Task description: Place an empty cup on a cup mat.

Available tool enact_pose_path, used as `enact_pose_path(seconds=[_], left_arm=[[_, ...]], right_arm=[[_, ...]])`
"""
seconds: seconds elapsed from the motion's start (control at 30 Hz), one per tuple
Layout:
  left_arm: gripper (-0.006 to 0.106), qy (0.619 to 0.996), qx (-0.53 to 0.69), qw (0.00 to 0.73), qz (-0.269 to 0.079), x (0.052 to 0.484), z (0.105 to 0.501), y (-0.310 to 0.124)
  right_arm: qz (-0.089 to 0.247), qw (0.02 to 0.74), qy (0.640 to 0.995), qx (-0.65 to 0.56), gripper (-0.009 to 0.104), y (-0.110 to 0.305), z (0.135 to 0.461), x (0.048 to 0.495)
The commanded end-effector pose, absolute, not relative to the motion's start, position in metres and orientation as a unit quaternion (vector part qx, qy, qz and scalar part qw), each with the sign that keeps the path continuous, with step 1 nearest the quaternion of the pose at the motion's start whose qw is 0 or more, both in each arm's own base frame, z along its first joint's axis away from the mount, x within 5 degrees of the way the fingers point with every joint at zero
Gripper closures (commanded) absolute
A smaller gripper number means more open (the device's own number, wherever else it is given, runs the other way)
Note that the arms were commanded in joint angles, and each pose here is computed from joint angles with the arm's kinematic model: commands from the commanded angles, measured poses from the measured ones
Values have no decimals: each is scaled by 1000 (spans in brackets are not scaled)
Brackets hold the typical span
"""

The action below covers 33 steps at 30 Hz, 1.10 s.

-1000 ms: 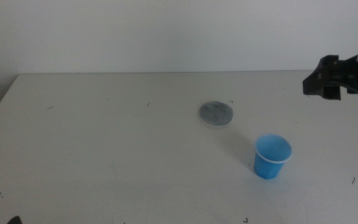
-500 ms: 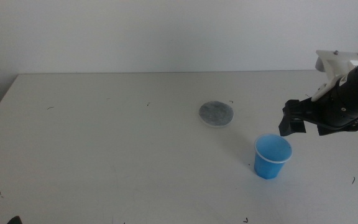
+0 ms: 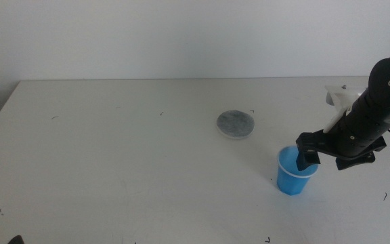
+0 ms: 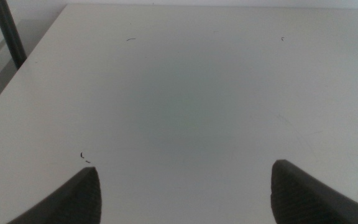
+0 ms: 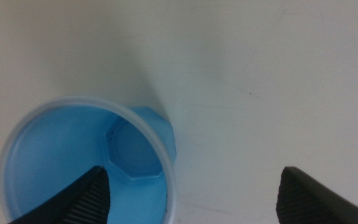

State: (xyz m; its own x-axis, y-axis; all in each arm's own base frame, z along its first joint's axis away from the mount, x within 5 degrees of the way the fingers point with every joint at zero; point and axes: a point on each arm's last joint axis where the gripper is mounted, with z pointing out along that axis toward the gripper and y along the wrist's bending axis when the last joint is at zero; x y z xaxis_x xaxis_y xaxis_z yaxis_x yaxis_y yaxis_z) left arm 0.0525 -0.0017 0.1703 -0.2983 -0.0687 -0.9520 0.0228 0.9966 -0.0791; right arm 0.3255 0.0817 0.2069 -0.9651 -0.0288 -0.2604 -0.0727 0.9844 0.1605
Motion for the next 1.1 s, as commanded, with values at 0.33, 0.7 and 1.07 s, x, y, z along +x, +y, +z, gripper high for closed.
enact_pose_path(seconds=[0.33,0.7,1.07], left_arm=[[-5,780,-16,624,-44,54,179,-2],[-5,780,-16,624,-44,54,179,-2],[-5,780,-16,624,-44,54,179,-2]], right_arm=[[96,180,979,-11,29,84,223,334],[101,173,980,-3,77,85,220,335],[107,181,978,-3,96,85,231,333]])
